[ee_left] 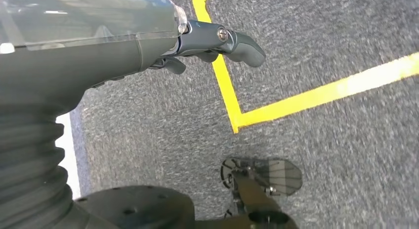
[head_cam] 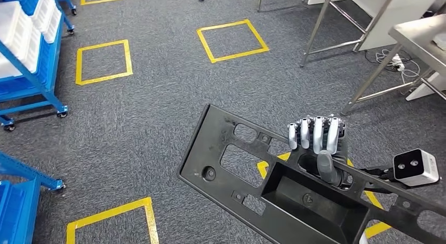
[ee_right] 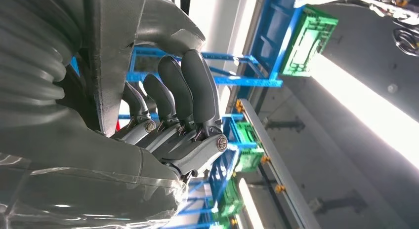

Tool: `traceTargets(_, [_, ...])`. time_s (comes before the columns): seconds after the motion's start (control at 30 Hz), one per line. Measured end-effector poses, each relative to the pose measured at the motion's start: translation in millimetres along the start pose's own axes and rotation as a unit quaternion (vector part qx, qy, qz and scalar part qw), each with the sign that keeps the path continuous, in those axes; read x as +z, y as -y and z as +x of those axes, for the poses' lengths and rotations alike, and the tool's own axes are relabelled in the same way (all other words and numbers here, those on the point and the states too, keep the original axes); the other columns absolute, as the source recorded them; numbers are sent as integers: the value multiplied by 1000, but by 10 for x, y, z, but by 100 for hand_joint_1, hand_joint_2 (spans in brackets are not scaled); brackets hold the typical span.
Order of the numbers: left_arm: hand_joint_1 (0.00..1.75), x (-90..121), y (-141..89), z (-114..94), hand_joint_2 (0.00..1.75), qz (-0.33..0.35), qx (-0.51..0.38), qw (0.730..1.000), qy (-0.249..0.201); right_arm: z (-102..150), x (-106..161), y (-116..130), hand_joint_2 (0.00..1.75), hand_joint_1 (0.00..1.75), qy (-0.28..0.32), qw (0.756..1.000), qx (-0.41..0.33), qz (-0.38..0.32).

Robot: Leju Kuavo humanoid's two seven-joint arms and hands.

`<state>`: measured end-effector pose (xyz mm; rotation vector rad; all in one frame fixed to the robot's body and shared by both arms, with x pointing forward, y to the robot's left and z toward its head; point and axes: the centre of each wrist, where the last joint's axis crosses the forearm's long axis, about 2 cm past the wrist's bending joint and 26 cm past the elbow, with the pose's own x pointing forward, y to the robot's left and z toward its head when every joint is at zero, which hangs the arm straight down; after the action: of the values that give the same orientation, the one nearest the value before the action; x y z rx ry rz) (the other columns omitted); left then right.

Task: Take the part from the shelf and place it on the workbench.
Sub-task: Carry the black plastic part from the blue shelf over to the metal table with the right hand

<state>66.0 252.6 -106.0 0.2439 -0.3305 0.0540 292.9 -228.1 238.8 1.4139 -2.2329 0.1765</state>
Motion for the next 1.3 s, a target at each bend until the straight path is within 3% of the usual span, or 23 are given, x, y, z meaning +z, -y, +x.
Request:
traceTargets(0.57, [0,-19,-62,-1,175,9,-18,1000,3,7,27,-30,175,154,12,1000,0,-2])
traceTargets(1.3, [0,-187,-840,-86,175,84,-90,992,0,-111,395,-151,175,154,98,993,-31,-60])
